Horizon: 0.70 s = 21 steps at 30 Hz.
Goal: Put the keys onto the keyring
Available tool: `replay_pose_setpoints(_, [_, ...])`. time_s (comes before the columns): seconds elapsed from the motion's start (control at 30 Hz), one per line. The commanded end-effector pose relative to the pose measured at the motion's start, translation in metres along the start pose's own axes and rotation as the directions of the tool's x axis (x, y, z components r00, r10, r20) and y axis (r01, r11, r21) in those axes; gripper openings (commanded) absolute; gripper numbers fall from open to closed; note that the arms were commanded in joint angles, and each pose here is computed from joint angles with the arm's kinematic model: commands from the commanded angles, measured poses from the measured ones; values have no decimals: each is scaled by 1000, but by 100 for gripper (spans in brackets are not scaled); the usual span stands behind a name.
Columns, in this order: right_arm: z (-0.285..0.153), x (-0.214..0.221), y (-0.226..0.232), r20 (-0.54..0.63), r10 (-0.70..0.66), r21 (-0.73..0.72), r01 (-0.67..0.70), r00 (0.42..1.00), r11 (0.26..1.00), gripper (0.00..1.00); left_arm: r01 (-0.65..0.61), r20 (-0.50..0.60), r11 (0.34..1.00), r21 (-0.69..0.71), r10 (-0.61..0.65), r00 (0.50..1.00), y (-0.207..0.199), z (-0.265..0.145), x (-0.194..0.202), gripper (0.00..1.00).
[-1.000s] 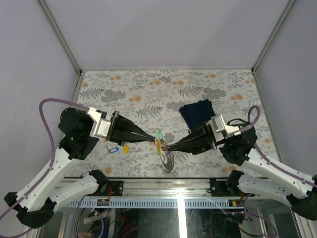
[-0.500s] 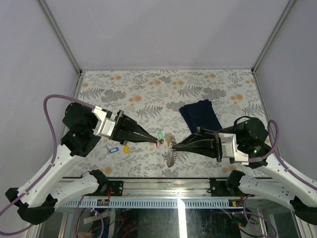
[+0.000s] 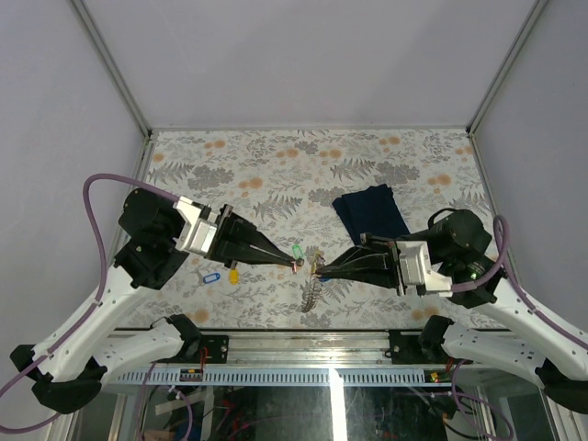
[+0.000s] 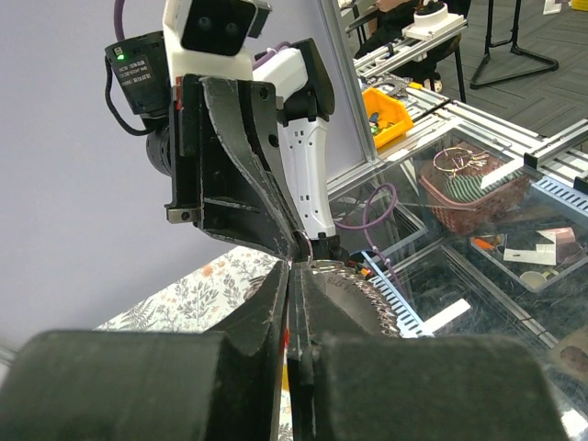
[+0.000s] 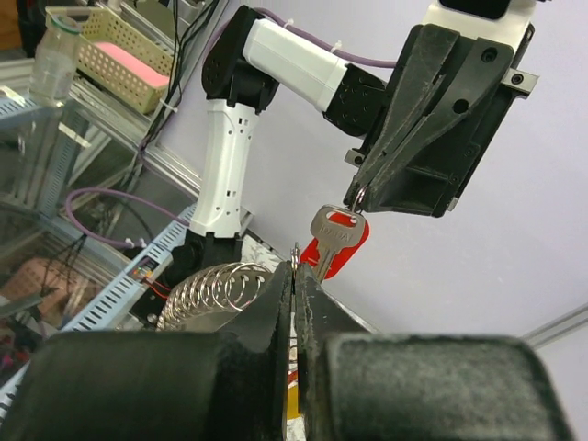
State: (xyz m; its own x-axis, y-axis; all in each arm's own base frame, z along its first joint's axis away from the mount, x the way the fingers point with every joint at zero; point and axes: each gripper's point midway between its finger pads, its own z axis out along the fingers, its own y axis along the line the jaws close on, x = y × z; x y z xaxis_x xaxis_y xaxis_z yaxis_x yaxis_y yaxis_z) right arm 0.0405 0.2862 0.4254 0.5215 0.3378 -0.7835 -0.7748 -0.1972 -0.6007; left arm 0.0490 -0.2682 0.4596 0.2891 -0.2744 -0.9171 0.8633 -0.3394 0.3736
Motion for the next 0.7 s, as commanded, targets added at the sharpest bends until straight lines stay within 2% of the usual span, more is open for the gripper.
replay_pose_setpoints(0.0, [3, -39, -13, 114, 2, 43, -6, 993, 999, 0, -50, 16, 999, 18, 50, 999, -3, 1, -14, 0])
replay_pose_setpoints(0.17, [1, -42, -17, 144, -28, 81, 16, 989, 997, 0, -55, 17, 998, 20, 55, 998, -3, 1, -16, 0])
replay_pose_setpoints(0.47, [2, -19, -20, 115, -177, 123, 163, 978, 979, 0, -56, 7, 998, 12, 56, 998, -2, 1, -14, 0])
replay_pose_setpoints(0.57, [3, -28, -25, 148, -74, 142, 53, 986, 988, 0, -57, -1, 998, -2, 57, 998, 0, 1, -13, 0])
replay_pose_setpoints(0.67, [4, -32, -32, 137, 102, 151, -122, 985, 981, 0, -64, -2, 998, -16, 64, 998, 1, 0, -14, 0])
